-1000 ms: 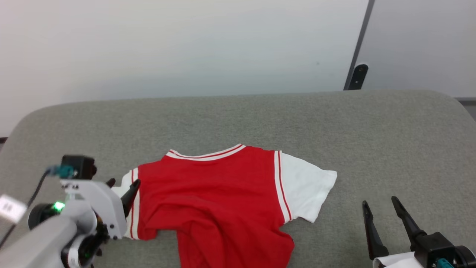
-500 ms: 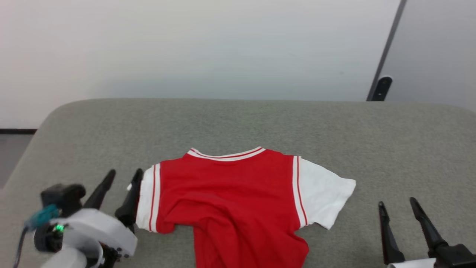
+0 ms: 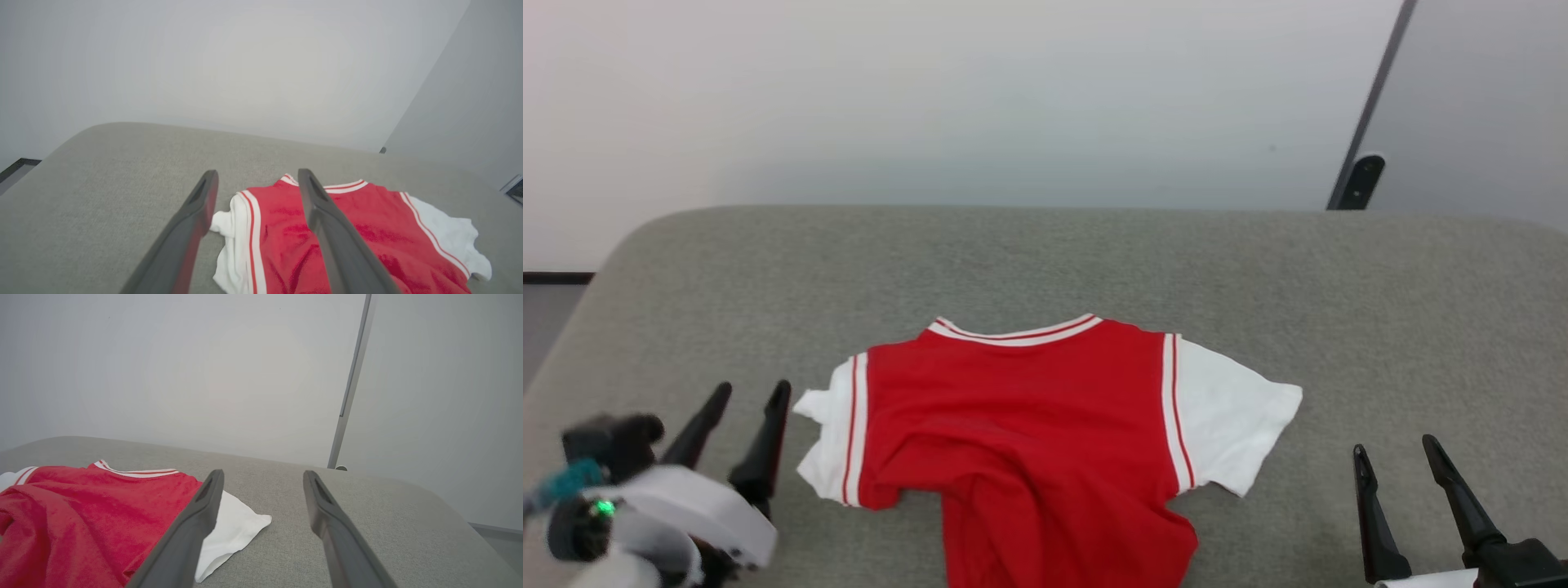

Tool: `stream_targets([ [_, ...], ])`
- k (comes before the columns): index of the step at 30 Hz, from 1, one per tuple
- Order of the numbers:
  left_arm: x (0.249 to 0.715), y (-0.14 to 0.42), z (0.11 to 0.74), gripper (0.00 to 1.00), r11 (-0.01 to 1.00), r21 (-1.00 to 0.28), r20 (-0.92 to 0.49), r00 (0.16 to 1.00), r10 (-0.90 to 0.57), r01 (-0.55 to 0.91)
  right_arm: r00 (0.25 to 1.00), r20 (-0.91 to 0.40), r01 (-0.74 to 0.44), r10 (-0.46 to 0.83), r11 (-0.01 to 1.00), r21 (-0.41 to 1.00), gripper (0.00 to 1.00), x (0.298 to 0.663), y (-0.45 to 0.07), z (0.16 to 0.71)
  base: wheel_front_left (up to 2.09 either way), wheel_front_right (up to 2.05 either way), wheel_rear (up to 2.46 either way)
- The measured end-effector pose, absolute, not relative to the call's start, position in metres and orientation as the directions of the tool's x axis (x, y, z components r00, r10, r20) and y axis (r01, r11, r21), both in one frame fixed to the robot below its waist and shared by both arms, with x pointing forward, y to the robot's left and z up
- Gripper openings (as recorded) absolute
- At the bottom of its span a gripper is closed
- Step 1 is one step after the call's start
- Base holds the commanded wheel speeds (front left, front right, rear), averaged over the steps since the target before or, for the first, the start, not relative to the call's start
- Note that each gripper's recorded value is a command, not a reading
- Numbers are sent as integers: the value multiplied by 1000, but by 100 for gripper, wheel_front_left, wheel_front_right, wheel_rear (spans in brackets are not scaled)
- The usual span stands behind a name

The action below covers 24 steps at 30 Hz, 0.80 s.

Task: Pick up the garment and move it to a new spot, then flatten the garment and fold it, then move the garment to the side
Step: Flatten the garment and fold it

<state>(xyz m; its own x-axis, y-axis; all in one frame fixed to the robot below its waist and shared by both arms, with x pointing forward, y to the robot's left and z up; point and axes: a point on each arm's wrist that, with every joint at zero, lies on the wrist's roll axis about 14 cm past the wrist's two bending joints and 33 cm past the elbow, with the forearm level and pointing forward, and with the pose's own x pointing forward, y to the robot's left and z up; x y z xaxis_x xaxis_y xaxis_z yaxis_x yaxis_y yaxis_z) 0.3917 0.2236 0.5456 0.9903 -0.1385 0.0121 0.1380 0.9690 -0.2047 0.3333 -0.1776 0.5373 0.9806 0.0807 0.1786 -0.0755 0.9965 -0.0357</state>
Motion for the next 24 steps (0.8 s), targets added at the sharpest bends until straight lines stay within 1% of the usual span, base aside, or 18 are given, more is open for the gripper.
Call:
stream_targets([
  [3, 409, 225, 540, 100, 966, -201, -70, 981, -180, 163, 985, 162, -54, 60, 998, -41, 100, 332, -184, 532, 0, 0, 0],
  [4, 415, 225, 537, 100, 967, -182, -110, 973, -203, 180, 986, 155, -48, 54, 998, -42, 100, 332, -186, 530, 0, 0, 0],
  [5, 423, 227, 536, 100, 963, -196, -144, 966, -214, 184, 988, 148, -42, 48, 998, -42, 100, 333, -188, 528, 0, 0, 0],
  [7, 438, 229, 531, 100, 962, -178, -223, 944, -242, 205, 989, 141, -33, 39, 998, -44, 100, 337, -191, 526, 0, 0, 0],
  [8, 446, 230, 528, 100, 960, -195, -264, 932, -247, 199, 990, 134, -28, 33, 999, -44, 100, 339, -193, 524, 0, 0, 0],
  [10, 458, 232, 517, 100, 962, -170, -358, 896, -262, 214, 993, 119, -17, 22, 999, -46, 100, 342, -196, 520, 0, 0, 0],
  [11, 464, 233, 513, 100, 962, -182, -395, 880, -263, 205, 994, 112, -12, 17, 999, -46, 100, 344, -198, 518, 0, 0, 0],
  [14, 481, 229, 501, 100, 959, -165, -497, 820, -283, 231, 996, 89, 4, 1, 999, -50, 100, 349, -203, 511, 0, 0, 0],
  [18, 491, 229, 473, 100, 960, -128, -642, 717, -270, 247, 998, 60, 19, -15, 998, -54, 100, 354, -208, 502, 0, 0, 0],
  [24, 501, 229, 441, 100, 962, -108, -771, 589, -241, 251, 999, 18, 47, -46, 997, -63, 100, 355, -218, 490, 0, 0, 0],
])
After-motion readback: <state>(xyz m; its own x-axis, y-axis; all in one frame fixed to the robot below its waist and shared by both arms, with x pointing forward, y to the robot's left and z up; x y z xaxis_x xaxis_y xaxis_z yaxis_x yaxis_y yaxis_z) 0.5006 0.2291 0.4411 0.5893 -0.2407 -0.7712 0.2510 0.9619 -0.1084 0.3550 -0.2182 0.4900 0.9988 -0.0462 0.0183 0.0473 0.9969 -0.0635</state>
